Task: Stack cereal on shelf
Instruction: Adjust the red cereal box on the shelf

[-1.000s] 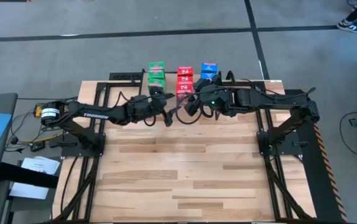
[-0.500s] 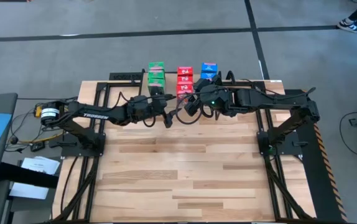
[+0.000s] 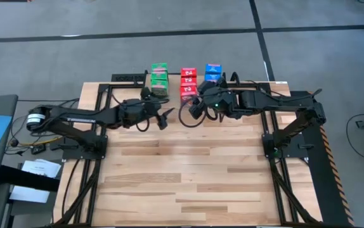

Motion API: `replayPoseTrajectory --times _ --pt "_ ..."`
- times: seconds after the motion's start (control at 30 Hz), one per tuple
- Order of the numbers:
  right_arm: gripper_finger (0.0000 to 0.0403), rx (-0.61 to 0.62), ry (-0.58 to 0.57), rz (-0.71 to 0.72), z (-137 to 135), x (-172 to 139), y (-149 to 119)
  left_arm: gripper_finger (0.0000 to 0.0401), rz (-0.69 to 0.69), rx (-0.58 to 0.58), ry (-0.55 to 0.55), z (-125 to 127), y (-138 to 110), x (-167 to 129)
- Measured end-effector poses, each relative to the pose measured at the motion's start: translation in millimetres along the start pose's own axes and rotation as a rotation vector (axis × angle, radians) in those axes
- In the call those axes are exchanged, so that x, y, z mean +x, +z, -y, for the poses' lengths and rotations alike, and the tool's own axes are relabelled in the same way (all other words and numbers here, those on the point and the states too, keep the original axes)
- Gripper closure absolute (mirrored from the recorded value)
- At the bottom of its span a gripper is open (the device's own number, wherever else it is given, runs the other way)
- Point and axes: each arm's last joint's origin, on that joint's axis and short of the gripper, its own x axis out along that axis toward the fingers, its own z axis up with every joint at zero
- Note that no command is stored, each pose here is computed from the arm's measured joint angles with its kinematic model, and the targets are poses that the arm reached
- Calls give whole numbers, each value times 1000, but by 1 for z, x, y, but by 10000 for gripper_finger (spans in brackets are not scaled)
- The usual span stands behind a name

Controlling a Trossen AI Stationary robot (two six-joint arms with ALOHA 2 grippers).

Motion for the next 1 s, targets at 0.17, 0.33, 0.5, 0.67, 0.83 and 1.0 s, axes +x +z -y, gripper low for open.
replayPoseTrajectory --times 0.17,0.33,0.5,0.67,0.83,1.0 --pt "137 20 6 -82 2 0 -9 112 -61 -23 -25 -9 5 -26" --pt "137 54 98 -131 -1 0 -11 112 -89 -25 -65 -14 9 -48" --pt "137 58 149 -197 -14 15 -21 112 -171 -17 -38 -17 3 -58" --pt "137 27 141 -242 -28 34 -33 112 -254 20 37 -19 -6 -60" --pt "137 33 128 -232 -31 47 -35 112 -263 32 63 -20 -7 -61" --pt "137 45 97 -237 -25 59 -36 112 -262 32 63 -20 -7 -60"
